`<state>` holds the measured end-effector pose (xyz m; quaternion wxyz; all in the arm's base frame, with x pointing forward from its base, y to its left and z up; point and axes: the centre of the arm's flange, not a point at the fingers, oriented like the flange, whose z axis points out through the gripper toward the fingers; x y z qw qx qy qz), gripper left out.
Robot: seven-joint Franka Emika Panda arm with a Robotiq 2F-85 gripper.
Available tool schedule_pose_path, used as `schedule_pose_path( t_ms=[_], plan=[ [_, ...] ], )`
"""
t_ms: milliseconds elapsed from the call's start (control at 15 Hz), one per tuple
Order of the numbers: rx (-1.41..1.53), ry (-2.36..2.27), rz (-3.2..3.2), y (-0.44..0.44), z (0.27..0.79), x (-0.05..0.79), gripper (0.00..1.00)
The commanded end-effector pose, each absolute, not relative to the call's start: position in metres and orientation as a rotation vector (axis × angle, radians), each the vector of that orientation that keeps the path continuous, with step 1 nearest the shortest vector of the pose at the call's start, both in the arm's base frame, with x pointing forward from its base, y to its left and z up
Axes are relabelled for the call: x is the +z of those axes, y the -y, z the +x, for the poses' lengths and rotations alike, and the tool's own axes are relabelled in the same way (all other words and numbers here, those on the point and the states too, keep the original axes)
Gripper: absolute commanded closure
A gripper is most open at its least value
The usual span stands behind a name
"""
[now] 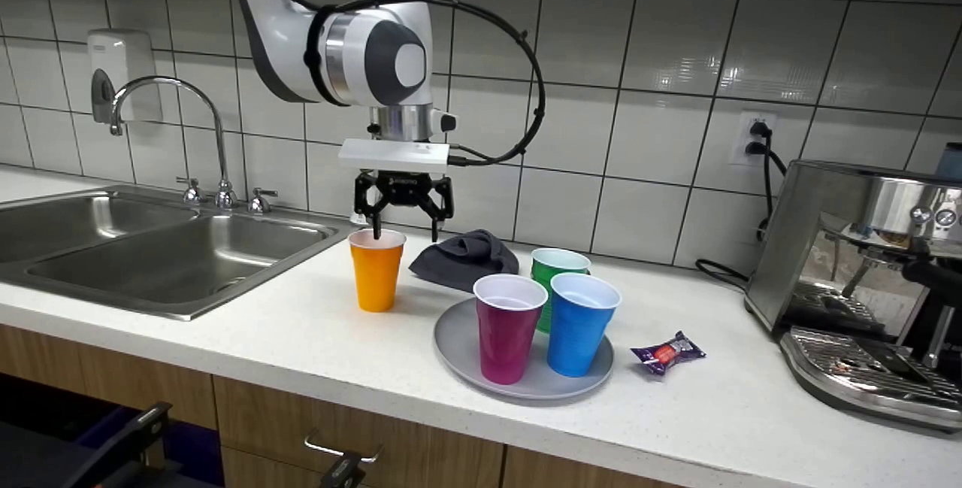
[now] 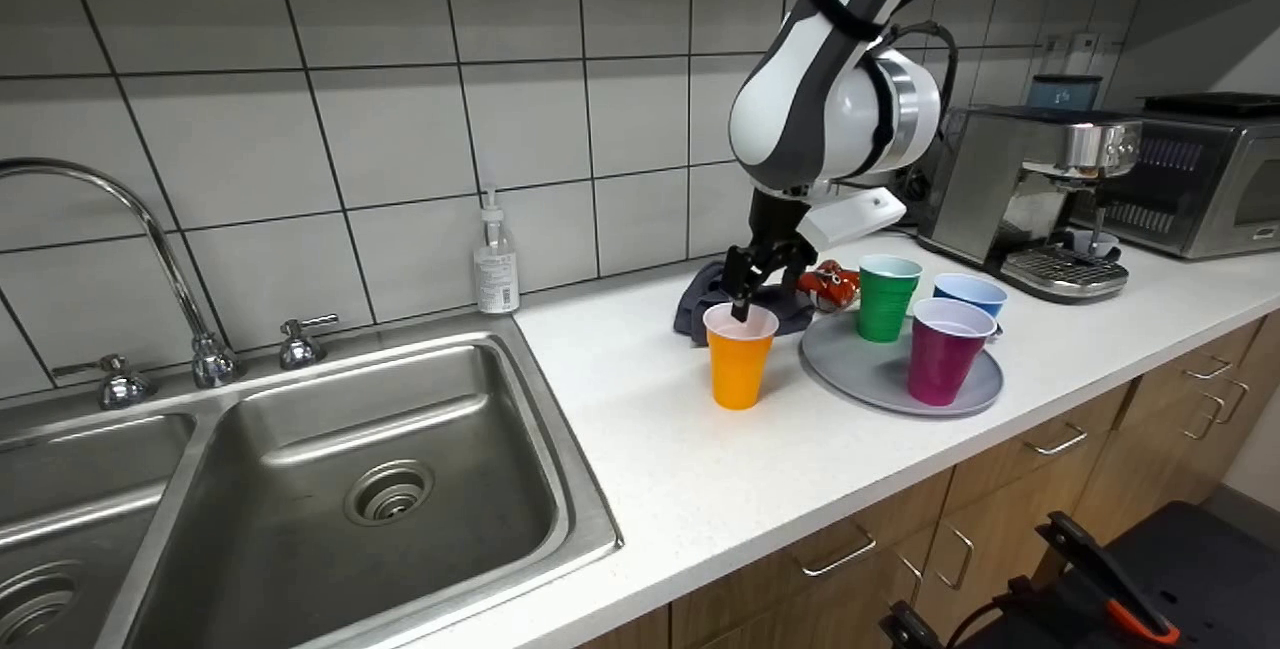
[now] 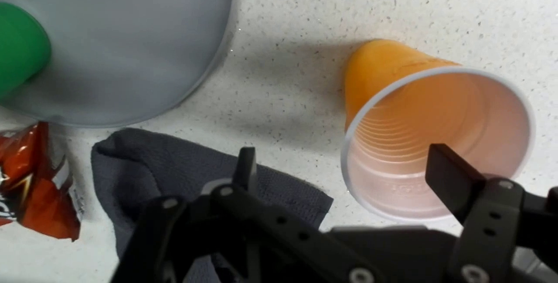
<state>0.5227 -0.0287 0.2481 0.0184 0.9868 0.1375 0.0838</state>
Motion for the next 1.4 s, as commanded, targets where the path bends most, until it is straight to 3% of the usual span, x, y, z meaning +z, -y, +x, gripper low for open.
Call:
schedule_pose_path(
  t_ms=[0, 1133, 1200, 1333],
  plan=[
    [0.297, -0.616, 3.044, 0.03, 0.532, 0.238, 0.0],
    [0.326, -0.84, 2.999, 0.03, 0.539, 0.228, 0.0],
    [0.329, -0.843, 3.0, 0.03, 0.54, 0.229, 0.25],
    [0.335, -0.851, 2.998, 0.031, 0.54, 0.229, 0.34]
  ],
)
